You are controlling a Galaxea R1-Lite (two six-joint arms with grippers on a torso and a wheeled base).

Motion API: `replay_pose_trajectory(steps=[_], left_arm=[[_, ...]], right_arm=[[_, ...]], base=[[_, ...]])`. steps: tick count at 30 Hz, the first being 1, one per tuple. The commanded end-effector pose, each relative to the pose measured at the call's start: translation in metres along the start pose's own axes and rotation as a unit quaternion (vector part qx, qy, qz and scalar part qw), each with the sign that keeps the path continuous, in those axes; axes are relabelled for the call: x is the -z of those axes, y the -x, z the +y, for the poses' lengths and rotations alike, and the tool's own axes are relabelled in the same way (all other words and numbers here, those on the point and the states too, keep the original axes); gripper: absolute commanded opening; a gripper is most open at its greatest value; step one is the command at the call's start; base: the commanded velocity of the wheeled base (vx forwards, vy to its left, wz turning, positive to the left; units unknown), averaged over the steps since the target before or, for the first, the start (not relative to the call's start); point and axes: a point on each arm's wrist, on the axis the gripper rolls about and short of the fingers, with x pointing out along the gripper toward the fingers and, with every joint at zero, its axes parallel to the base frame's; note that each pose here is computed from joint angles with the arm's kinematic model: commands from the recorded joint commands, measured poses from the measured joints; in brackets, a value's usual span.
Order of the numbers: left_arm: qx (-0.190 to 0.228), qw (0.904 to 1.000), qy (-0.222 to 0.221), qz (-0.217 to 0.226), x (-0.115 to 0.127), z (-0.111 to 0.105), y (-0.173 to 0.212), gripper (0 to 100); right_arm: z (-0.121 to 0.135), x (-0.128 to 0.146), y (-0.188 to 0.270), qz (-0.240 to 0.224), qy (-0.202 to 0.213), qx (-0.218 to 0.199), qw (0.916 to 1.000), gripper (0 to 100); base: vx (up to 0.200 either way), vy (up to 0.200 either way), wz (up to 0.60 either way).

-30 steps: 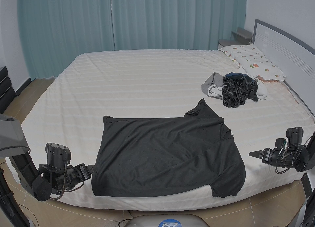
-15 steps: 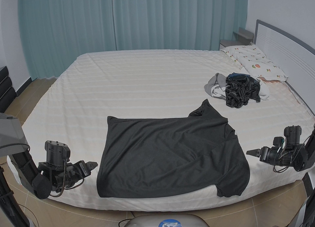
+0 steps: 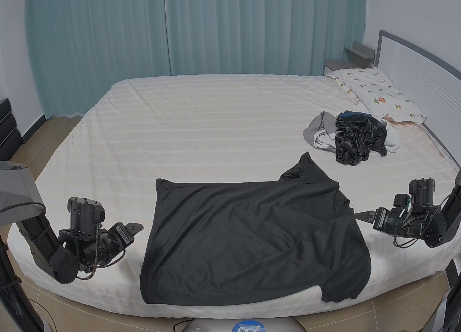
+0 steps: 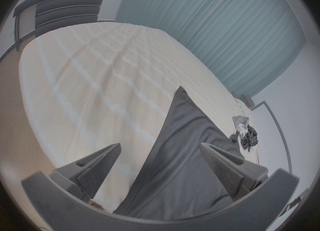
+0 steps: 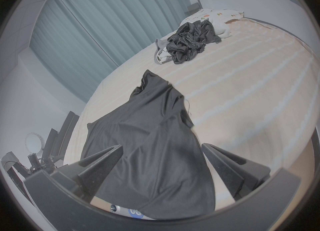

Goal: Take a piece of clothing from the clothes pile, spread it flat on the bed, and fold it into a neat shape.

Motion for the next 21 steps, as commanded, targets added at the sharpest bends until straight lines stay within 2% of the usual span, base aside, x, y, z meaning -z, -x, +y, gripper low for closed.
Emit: replay_pose_trajectory(steps=[1, 15, 21], left_arm=[[0.006, 0.9999, 0.007, -0.010, -0.007, -0.005, -0.005, 100], [0.038, 0.9977, 0.013, -0.054, -0.037, -0.033, -0.029, 100], [0.020, 0.9990, 0.013, -0.039, -0.052, -0.048, -0.075, 100]], right_arm=[[0.000, 0.000, -0.002, 0.000, -0.001, -0.001, 1.0000, 100], [0.000, -0.001, -0.006, 0.002, -0.016, -0.002, 0.9999, 100], [0.001, 0.000, -0.005, 0.001, -0.017, -0.002, 0.9999, 100]], base=[[0.000, 0.000, 0.00], [0.000, 0.000, 0.00], [0.000, 0.000, 0.00]])
